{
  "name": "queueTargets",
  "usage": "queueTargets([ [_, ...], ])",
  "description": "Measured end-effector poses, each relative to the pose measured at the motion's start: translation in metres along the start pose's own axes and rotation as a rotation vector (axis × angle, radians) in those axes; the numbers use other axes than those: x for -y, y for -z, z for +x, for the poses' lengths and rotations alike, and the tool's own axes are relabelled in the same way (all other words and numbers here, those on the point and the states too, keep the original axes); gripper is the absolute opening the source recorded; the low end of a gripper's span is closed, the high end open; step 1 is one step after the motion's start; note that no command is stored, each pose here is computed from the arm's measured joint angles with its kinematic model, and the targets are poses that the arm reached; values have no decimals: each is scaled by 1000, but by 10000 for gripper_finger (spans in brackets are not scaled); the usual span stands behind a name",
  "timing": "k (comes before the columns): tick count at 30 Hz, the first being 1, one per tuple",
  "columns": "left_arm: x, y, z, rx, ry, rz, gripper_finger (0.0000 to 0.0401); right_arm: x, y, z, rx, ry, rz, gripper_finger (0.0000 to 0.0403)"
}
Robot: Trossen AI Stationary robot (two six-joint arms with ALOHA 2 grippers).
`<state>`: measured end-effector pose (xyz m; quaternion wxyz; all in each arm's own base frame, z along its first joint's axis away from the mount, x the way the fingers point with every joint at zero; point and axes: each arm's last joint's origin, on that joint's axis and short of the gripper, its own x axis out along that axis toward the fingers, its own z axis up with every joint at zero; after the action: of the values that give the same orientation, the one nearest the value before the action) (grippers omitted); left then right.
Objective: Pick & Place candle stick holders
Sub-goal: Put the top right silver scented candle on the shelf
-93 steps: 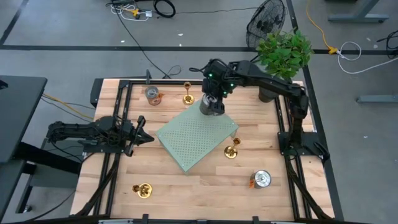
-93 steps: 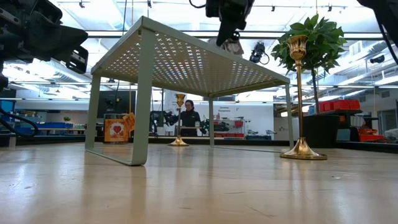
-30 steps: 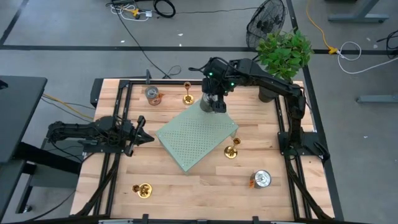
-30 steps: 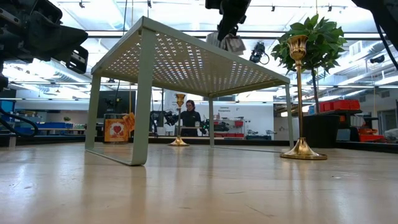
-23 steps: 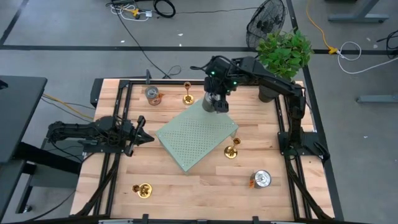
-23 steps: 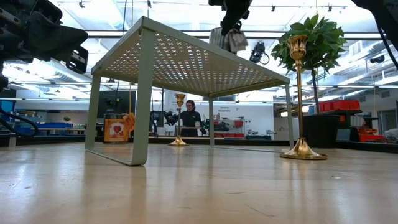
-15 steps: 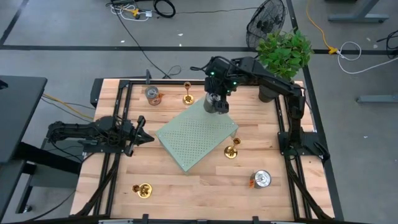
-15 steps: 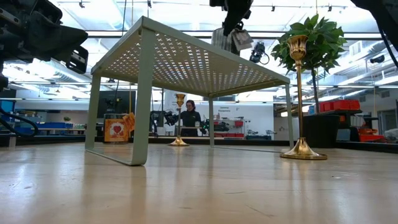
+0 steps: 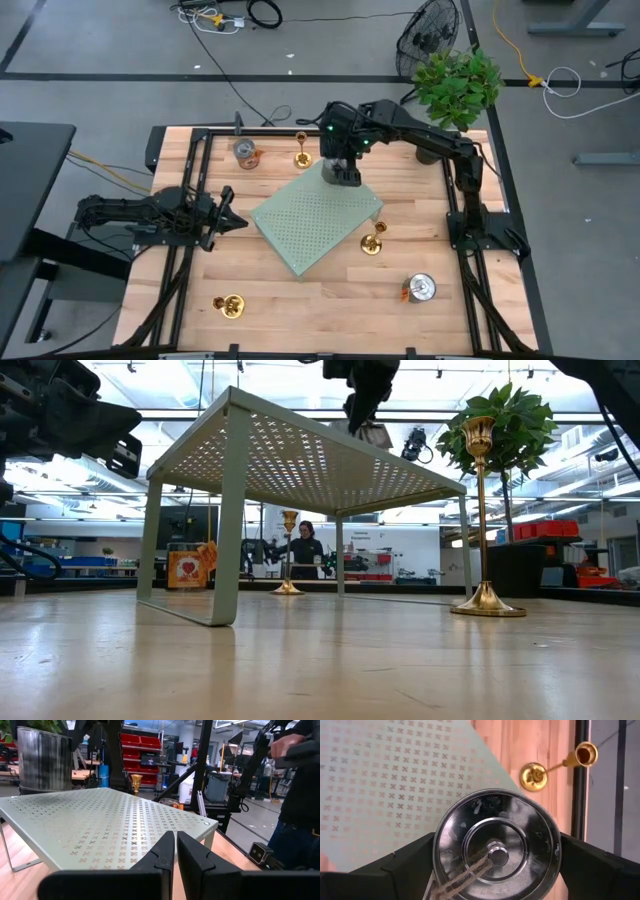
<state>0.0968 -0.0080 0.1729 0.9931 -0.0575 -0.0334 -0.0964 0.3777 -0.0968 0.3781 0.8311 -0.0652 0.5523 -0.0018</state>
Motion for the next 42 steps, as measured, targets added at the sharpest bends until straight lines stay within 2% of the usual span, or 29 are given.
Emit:
queueTargets([
  [7,0,0,0,0,0,0,25,0,-2,6,26,-20,-17,368],
  [16,0,0,0,0,0,0,25,0,2,23,-28,-21,-12,368],
  [42,0,0,0,0,0,0,25,2,0,24,-8,7,-16,370],
])
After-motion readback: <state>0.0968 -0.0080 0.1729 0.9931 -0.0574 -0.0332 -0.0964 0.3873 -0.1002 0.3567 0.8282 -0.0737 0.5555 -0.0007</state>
